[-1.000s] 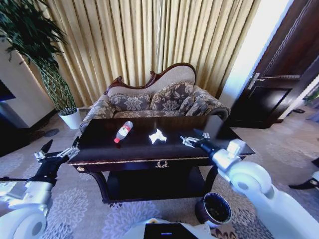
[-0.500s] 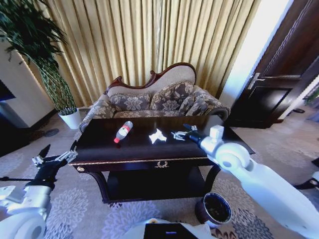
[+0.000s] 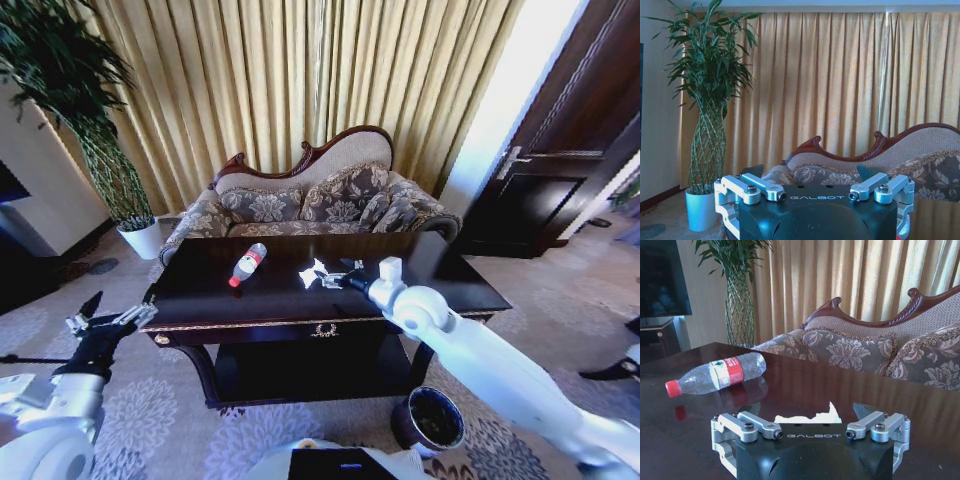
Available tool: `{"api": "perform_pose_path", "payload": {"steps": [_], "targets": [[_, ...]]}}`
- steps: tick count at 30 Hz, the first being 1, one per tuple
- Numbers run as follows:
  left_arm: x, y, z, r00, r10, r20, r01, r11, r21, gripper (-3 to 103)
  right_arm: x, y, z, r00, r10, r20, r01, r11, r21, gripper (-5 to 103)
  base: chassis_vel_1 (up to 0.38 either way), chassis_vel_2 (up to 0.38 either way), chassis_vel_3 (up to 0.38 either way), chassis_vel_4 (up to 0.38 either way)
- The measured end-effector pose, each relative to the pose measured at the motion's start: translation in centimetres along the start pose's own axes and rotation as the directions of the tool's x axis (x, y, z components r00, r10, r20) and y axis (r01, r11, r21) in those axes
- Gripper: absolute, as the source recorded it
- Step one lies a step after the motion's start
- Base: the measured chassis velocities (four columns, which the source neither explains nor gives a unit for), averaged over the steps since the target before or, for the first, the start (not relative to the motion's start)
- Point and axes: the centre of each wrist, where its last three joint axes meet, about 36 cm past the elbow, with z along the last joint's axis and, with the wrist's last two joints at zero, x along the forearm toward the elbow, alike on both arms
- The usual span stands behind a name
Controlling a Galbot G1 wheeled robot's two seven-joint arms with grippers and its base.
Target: Move to the front of the table and place the trash on the table into the trash bin.
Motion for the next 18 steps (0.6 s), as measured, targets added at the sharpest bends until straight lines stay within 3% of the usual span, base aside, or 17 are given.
{"api": "perform_pose_path", "payload": {"steps": [8,18], "targets": [[-0.2,-0.4,0.2,1.0,0.006,0.002,-0.006,1.0,-0.002,100,-3.1,-0.2,-0.2,1.0,0.008,-0.024,-0.007,1.0,0.019,100,0.0,0.0,0.0,0.0],[-0.1,-0.6,0.4,1.0,0.005,-0.003,-0.005,1.0,-0.002,100,-5.7,0.8,1.0,0.998,0.011,-0.061,-0.011,1.0,-0.004,100,0.0,0.0,0.0,0.0]]}}
